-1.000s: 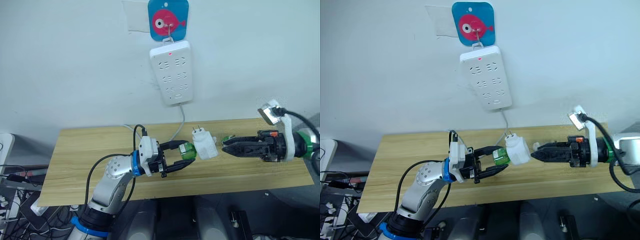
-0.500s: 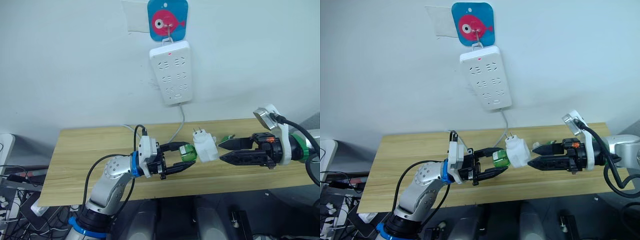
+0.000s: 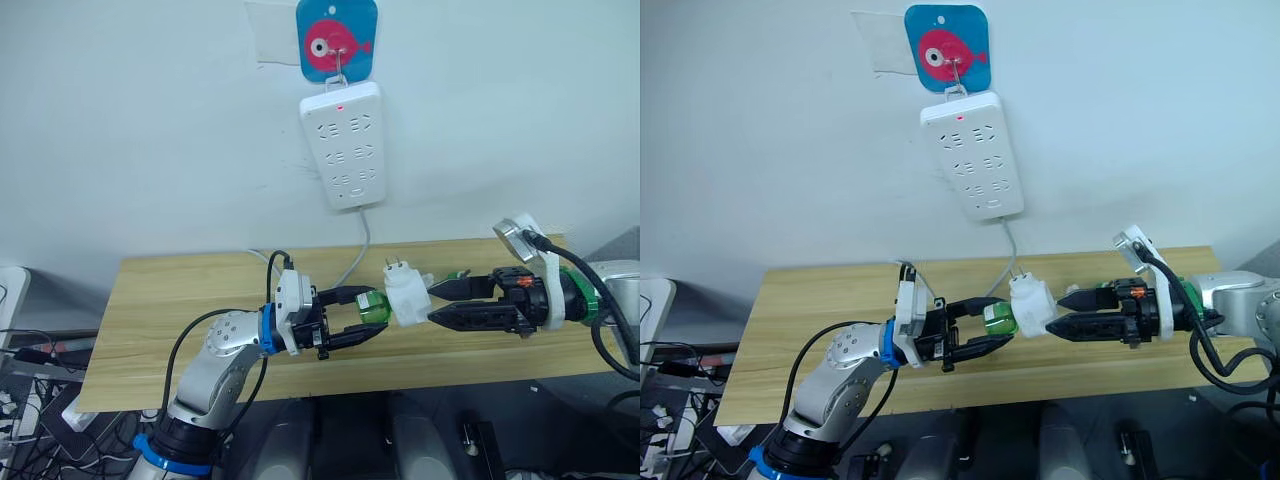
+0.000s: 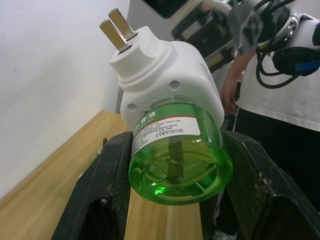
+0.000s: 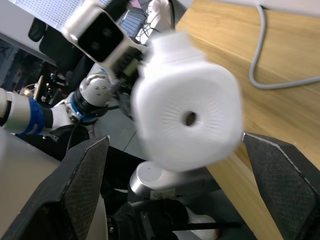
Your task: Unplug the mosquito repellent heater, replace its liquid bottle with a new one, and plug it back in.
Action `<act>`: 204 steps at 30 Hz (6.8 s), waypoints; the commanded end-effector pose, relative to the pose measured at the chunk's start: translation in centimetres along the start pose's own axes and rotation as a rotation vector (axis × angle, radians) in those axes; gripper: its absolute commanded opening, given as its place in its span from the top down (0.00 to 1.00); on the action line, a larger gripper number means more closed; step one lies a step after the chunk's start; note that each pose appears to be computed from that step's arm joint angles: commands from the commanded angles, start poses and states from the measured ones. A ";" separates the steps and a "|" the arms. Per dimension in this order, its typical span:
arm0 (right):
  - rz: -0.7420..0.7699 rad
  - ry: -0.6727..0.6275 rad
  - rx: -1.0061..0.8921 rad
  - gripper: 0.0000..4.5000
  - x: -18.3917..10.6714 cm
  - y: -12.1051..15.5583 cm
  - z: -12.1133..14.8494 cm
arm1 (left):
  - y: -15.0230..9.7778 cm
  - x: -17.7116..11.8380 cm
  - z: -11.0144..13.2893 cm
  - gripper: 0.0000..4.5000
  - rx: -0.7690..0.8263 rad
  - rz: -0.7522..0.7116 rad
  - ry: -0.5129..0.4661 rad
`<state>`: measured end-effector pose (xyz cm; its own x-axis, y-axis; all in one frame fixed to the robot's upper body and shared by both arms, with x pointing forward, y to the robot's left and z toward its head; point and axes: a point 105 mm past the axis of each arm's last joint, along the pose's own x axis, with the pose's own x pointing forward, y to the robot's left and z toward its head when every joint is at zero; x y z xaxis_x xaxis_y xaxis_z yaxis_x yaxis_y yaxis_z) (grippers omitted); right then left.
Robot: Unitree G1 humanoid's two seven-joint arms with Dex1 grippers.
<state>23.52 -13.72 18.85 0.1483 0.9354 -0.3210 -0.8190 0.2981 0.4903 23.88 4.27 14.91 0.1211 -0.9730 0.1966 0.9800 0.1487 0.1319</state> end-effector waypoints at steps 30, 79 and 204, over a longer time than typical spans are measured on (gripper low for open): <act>0.154 -0.018 0.094 0.32 0.9 2.4 1.3 | -1.4 1.0 1.7 0.50 -0.017 -0.091 -0.059; -0.493 -0.069 0.173 0.32 4.1 -1.5 -0.1 | 3.3 4.1 -4.9 0.20 0.618 0.080 0.511; -0.572 -0.682 -0.519 0.32 6.7 0.9 8.1 | 13.4 -2.5 6.8 0.71 0.171 0.365 -0.026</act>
<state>28.82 -6.08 22.49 0.7670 0.6214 0.1599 -0.6251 0.7799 -0.0320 36.47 10.35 21.49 0.4909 -0.8326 0.2564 0.8309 0.5359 0.1497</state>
